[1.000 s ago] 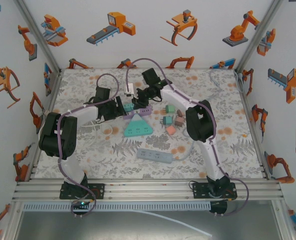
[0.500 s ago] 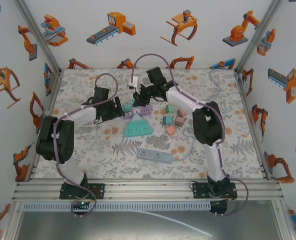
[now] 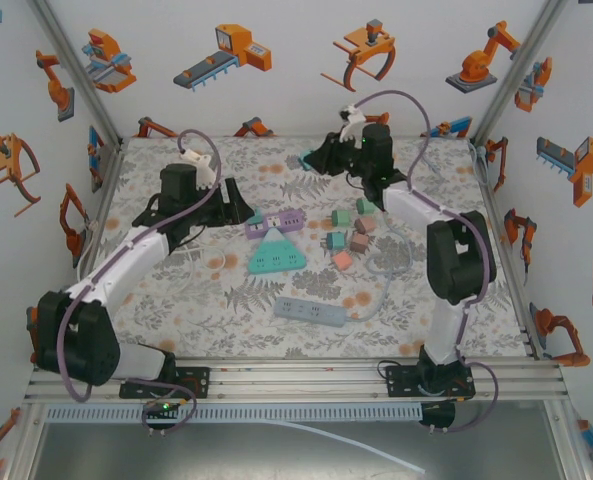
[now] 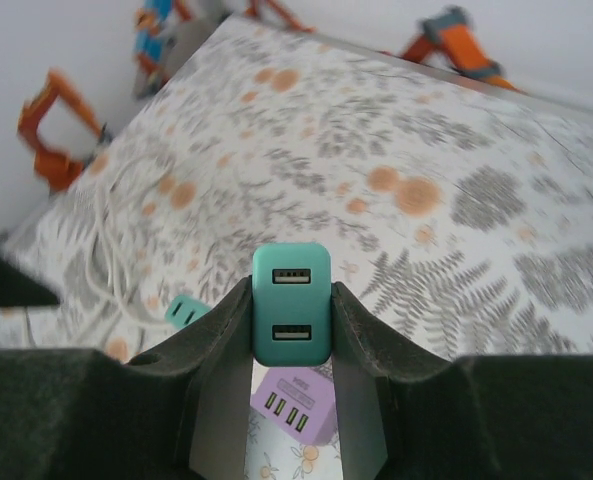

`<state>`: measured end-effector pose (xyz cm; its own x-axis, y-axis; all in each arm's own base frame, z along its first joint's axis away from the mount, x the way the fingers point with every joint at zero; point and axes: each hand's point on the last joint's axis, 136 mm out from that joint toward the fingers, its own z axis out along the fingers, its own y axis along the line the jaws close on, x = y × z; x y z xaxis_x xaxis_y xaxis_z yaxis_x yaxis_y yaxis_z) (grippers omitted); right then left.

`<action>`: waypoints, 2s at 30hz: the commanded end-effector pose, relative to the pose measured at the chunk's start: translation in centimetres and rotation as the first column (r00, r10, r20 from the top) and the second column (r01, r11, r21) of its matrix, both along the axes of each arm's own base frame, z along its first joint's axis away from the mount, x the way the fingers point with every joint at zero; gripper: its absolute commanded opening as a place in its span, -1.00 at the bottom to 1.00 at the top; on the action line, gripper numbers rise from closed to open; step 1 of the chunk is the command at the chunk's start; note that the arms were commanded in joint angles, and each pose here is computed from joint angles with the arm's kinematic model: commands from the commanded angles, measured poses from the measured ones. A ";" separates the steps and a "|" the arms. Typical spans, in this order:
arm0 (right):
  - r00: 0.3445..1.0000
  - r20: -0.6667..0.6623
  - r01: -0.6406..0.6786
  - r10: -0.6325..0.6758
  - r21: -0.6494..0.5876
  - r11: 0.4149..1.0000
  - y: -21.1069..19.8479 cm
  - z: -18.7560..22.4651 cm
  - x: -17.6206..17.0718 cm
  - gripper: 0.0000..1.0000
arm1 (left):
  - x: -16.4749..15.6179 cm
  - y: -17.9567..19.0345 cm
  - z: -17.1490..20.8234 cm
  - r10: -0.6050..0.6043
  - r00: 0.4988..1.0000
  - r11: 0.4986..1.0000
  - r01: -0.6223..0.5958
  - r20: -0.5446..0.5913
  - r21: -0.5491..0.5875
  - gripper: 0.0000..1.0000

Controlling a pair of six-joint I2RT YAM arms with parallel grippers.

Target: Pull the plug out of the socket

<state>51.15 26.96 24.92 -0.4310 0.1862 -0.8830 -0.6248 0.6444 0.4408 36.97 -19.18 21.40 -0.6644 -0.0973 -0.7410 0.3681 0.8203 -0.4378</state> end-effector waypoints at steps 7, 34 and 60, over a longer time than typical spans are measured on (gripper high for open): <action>0.816 -0.448 0.460 -0.364 0.123 0.879 -8.2 -6.2 4.2 -0.86 | -8.7 -5.1 5.1 -0.364 0.911 0.927 0.374 0.195 -0.013 0.51; 0.594 -0.660 0.485 -0.460 -0.162 0.859 -10.1 -19.2 2.8 -0.35 | -11.2 -3.9 4.5 -0.359 0.902 0.932 0.360 0.240 0.043 0.94; 0.788 -0.339 0.467 -0.514 -0.215 0.858 -11.3 -7.0 1.5 -0.02 | -9.2 -1.2 2.9 -0.210 0.950 0.974 0.183 0.232 0.133 0.94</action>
<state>52.44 14.89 12.51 -0.6838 0.4547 -0.5707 0.1211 0.8420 0.5257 27.45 -21.41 24.67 -0.4698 0.1071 -0.8763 0.6469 0.7172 -0.2592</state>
